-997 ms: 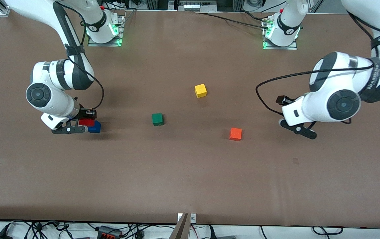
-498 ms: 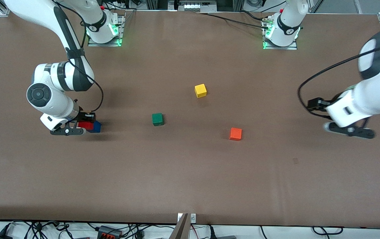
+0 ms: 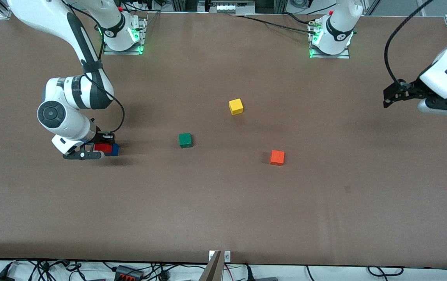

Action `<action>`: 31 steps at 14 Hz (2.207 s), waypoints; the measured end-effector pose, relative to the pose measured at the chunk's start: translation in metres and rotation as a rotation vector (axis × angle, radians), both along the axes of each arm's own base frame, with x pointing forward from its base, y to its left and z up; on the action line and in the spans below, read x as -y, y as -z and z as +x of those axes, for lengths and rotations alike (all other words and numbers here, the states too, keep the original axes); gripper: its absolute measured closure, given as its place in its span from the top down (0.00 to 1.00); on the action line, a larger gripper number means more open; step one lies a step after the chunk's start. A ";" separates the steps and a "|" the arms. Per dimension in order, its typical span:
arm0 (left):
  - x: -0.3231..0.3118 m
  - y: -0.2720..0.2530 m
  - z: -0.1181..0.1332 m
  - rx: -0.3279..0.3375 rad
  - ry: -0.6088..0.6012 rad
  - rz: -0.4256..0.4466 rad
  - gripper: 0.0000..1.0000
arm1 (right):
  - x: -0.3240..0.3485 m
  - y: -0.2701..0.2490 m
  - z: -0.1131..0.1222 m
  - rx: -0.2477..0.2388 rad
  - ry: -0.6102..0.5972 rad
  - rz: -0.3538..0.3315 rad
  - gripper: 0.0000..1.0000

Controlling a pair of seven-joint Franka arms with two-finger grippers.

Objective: Pass red block to right arm, stack on blue

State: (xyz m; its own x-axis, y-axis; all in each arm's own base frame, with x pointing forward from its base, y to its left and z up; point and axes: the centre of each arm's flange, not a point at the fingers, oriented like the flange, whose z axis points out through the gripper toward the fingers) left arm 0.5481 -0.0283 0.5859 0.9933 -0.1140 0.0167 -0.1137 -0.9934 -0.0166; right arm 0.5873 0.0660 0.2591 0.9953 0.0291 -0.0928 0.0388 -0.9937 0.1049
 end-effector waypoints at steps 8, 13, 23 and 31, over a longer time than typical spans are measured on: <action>-0.001 0.011 0.001 -0.010 0.005 0.000 1.00 | 0.001 0.009 -0.005 -0.015 0.011 -0.004 0.56; 0.002 0.010 0.003 -0.009 0.011 0.000 1.00 | 0.002 0.012 -0.006 -0.020 0.015 -0.006 0.56; 0.002 0.009 0.008 -0.034 0.011 0.001 1.00 | 0.000 -0.039 0.003 -0.003 0.037 0.007 1.00; 0.002 0.012 0.005 -0.072 0.010 0.003 1.00 | 0.018 -0.211 0.037 0.070 0.006 0.033 1.00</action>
